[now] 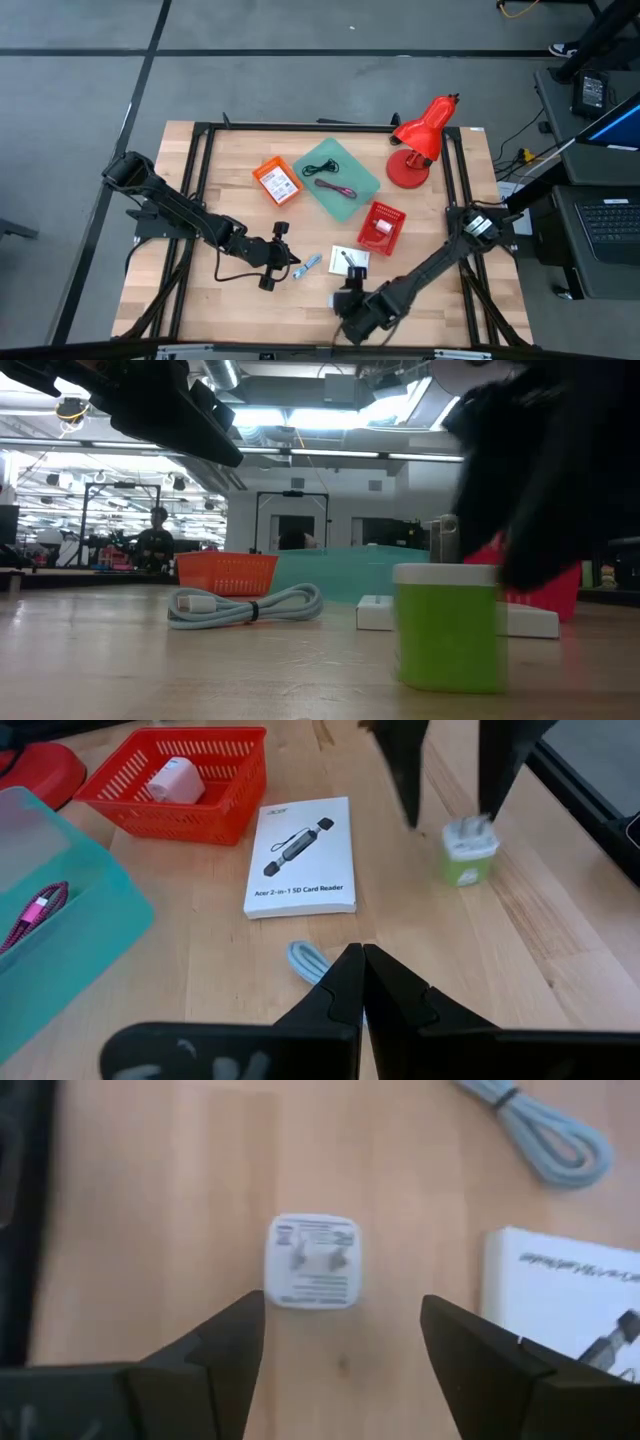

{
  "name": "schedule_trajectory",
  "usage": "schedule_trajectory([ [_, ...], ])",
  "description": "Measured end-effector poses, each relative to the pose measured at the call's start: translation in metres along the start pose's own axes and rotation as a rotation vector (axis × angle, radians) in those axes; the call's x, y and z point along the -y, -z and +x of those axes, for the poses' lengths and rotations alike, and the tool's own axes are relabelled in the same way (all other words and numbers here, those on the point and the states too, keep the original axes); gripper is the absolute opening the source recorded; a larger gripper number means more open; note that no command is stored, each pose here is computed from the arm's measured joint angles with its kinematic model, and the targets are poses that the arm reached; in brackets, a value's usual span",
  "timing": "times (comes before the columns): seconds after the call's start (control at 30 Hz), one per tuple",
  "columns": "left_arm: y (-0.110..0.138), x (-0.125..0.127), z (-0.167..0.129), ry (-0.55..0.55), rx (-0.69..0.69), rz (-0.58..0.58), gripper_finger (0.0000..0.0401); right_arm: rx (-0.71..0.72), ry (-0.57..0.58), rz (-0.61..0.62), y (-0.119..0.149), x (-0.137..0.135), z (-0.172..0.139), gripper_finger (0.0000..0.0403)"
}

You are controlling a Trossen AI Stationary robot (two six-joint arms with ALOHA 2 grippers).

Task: Pick and place items into bin
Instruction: Put the green charger adapter into the red bin

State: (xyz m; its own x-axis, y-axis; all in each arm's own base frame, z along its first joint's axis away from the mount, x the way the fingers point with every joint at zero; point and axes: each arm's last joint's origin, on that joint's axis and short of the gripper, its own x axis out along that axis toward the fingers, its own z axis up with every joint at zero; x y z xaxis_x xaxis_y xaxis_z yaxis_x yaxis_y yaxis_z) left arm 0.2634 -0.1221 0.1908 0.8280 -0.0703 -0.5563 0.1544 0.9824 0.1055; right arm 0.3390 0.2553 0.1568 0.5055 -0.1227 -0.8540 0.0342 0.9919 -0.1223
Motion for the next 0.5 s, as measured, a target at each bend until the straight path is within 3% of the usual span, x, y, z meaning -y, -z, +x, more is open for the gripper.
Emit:
schedule_trajectory([
  [0.33,0.000,0.000,0.000,0.000,0.000,0.000,0.0003,0.008,-0.097,0.028,-0.018,0.015,0.012,0.0249],
  [0.5,0.000,0.000,0.000,0.000,0.000,0.020,0.0003,-0.002,-0.091,0.048,-0.023,0.025,0.017,0.0249],
])
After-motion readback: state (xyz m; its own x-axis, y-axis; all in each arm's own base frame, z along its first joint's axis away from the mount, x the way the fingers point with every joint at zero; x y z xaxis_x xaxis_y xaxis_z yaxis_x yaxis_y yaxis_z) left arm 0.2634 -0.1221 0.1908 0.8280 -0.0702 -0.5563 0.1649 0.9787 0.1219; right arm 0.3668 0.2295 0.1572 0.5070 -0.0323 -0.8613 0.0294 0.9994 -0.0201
